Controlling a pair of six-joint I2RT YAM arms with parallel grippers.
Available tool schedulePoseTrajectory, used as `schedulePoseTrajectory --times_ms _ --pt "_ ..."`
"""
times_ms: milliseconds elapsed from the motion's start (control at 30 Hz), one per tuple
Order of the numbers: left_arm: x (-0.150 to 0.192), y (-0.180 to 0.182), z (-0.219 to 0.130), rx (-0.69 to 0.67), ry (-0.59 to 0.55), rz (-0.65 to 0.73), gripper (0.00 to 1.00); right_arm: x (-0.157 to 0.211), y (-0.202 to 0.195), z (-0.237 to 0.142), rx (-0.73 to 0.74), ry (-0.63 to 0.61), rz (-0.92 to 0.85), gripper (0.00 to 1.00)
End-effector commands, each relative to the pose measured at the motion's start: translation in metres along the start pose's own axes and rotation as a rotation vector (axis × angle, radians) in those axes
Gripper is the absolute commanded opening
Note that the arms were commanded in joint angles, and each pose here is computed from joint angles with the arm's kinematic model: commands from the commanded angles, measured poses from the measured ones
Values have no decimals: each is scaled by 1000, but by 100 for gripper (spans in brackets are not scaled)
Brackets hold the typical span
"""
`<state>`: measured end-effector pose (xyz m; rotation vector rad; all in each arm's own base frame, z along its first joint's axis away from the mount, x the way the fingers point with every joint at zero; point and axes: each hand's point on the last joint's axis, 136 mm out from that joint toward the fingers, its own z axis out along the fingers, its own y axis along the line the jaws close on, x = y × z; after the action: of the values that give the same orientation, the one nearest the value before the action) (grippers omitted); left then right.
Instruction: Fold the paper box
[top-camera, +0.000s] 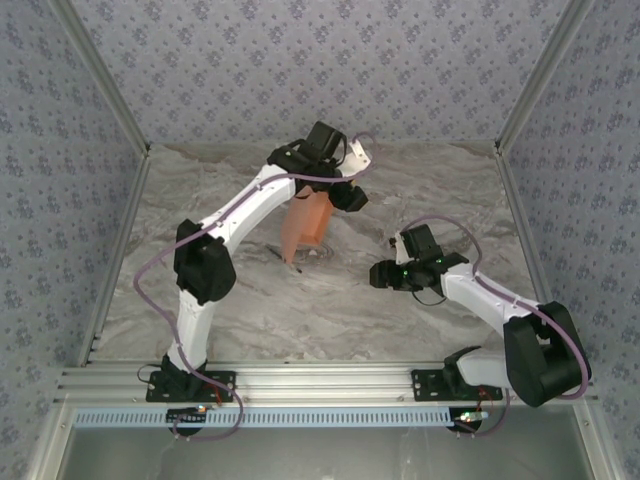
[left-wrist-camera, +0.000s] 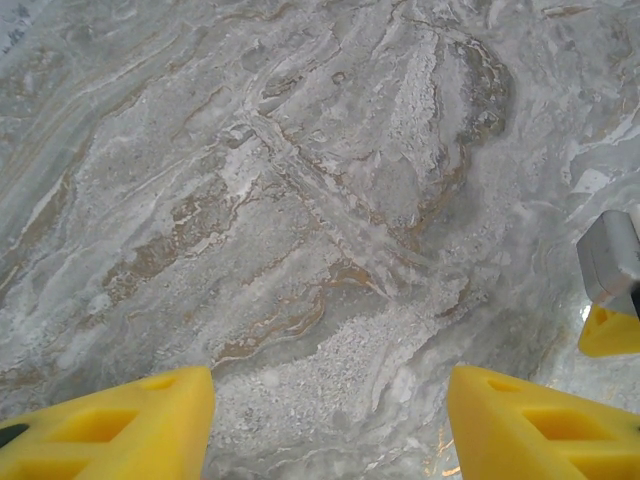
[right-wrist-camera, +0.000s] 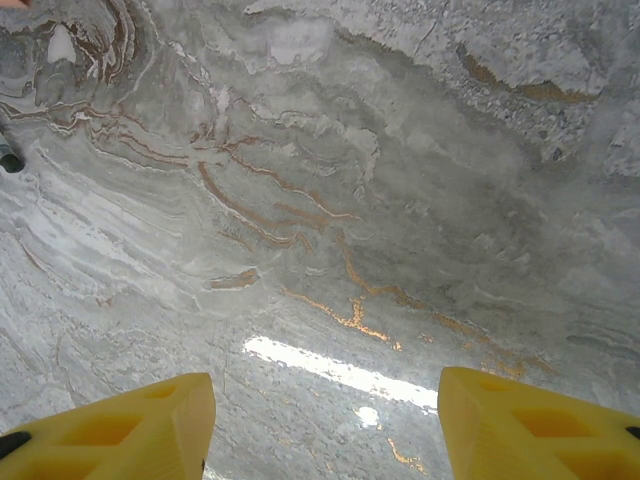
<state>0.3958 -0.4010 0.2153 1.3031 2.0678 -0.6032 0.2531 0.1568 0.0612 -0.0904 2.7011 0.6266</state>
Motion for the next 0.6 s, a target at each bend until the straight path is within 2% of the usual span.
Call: schedulePoseTrajectory --times_ms 0,200,467,567 --pt "14 -4 19 46 43 -51 62 -4 1 -2 10 -6 -5 62" --pt "19 -7 27 76 69 -107 62 -7 -4 -7 32 -15 -12 62" --pt "21 20 36 0 99 -176 59 -10 -4 -11 38 -16 -21 63" --pt "14 25 29 -10 80 -180 59 -11 0 -11 20 -28 -33 62"
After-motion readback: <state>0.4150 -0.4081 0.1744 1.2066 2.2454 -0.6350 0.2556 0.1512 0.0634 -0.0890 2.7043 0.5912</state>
